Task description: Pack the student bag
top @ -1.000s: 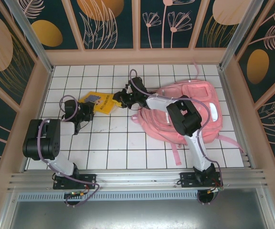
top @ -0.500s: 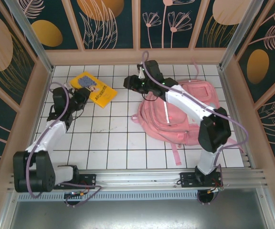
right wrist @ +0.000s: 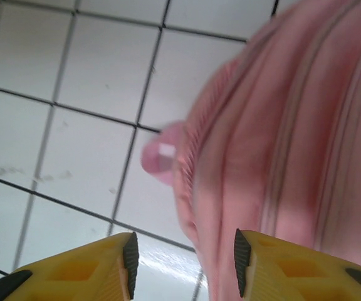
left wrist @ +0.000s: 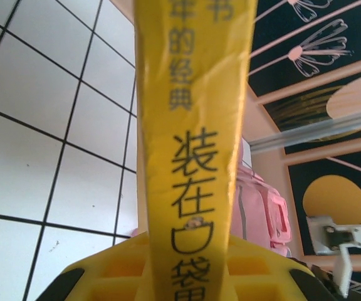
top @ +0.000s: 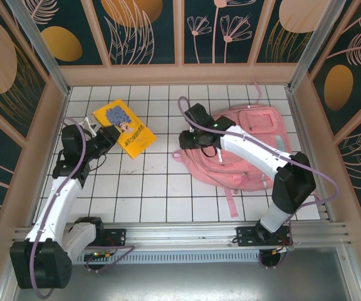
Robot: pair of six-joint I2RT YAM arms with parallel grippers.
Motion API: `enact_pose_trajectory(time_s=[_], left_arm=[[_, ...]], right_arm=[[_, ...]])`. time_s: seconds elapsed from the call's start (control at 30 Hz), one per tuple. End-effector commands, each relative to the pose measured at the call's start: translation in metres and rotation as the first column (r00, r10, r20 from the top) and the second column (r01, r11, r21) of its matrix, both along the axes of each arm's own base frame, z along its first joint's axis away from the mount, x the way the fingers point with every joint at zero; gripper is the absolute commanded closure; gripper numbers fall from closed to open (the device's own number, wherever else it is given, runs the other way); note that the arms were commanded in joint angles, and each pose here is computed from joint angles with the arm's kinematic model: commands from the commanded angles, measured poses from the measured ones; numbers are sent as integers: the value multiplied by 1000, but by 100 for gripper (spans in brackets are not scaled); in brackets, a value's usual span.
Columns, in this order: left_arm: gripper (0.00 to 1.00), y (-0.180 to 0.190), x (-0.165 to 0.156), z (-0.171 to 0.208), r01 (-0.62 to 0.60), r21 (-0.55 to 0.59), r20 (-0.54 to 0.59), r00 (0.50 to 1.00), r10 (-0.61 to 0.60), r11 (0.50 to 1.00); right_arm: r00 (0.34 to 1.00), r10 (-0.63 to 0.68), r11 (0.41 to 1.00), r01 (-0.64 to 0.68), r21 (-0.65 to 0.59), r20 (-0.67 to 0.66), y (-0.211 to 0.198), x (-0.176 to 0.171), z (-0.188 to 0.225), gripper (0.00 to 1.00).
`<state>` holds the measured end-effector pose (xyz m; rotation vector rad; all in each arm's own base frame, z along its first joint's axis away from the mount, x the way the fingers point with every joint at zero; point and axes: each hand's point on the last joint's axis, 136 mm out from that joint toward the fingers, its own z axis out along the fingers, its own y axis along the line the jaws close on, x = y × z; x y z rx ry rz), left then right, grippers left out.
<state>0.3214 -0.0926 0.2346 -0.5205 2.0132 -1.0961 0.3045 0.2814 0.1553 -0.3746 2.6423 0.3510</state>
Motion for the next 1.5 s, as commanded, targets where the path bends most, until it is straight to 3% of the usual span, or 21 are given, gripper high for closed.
enact_pose_trajectory(time_s=[0.0,0.4,0.63,0.77,0.87,1.03,1.27,1.47], left_arm=[[100,-12,-8,23,83,11,112,990,-84,996],[100,-14,-8,28,89,7,122,989,-90,996],[100,-14,-9,29,92,-1,123,988,-91,996],[100,-15,-9,31,94,-5,128,987,-92,996],[100,-15,-9,32,96,-9,129,987,-94,995],[100,-15,-8,33,97,-5,134,986,-96,995],[100,-18,-7,35,111,-11,139,984,-108,994],[100,-34,-7,45,189,-23,167,969,-182,982]], right_arm=[[1000,8,990,-11,-143,-23,-19,-14,-20,53],[999,49,943,-52,-329,-19,-12,-30,-52,56],[998,60,857,-33,-515,35,-25,-26,-68,60],[994,76,788,-11,-615,80,-33,-24,-69,67],[991,79,780,8,-626,110,-34,-22,-61,83],[987,77,844,13,-537,144,-23,-20,-29,100],[995,39,956,-12,-295,87,-16,-16,4,100],[995,-32,999,28,36,98,-31,-2,75,100]])
